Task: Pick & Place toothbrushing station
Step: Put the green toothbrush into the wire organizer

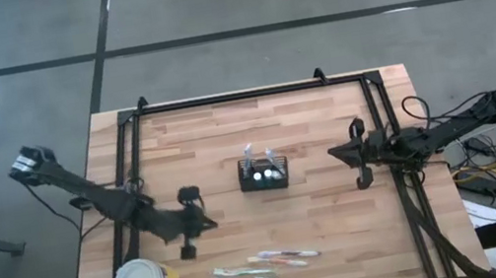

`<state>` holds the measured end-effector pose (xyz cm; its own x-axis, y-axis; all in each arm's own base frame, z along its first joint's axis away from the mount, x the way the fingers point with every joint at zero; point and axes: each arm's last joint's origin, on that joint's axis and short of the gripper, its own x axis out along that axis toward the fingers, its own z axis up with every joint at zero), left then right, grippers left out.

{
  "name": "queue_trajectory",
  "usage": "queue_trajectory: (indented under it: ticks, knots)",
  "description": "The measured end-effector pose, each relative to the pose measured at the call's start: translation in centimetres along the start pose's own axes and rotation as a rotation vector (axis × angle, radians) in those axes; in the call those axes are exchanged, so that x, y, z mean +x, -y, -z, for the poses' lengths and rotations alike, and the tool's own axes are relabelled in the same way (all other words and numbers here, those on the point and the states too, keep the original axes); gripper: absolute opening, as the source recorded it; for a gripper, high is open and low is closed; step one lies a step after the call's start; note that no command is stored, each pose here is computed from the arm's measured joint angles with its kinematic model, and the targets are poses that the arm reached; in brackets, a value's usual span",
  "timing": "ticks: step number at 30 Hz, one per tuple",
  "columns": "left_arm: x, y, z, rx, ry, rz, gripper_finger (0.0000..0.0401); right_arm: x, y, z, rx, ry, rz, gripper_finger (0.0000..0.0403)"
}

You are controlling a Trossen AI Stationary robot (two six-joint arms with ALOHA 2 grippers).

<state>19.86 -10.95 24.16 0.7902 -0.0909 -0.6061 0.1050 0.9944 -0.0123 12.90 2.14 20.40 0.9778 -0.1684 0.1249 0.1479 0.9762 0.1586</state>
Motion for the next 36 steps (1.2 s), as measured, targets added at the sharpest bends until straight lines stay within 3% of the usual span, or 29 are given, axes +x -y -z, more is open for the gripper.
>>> queue_trajectory:
  ticks: [5, 9, 15, 20, 29, 36]
  knots:
    - [2.5, 3.7, -2.2, 0.045, -0.135, 0.041, 0.0071, 0.0, 0.0, 0.0, 0.041, -0.002, -0.007, 0.0008]
    - [4.4, 5.6, -2.7, 0.069, -0.219, 0.154, 0.0111, 0.0, 0.0, 0.0, 0.07, -0.004, -0.016, 0.0008]
    - [5.4, 5.9, -2.2, 0.047, -0.265, 0.173, 0.0154, 0.6, -0.4, 0.6, 0.08, -0.071, -0.073, 0.0008]
    - [5.5, 5.9, -1.2, -0.02, -0.27, 0.175, 0.016, 2.1, -1.4, 0.4, 0.075, -0.151, -0.1, 0.0008]
    - [0.4, 5.0, -1.3, -0.041, 0.07, 0.052, 0.0137, 9.0, -7.2, 0.8, -0.006, -0.416, -0.151, 0.0008]
    - [-3.4, 1.6, 1.1, -0.217, 0.282, -0.101, 0.0055, 15.9, -12.2, 2.2, -0.064, -0.631, -0.188, 0.0008]
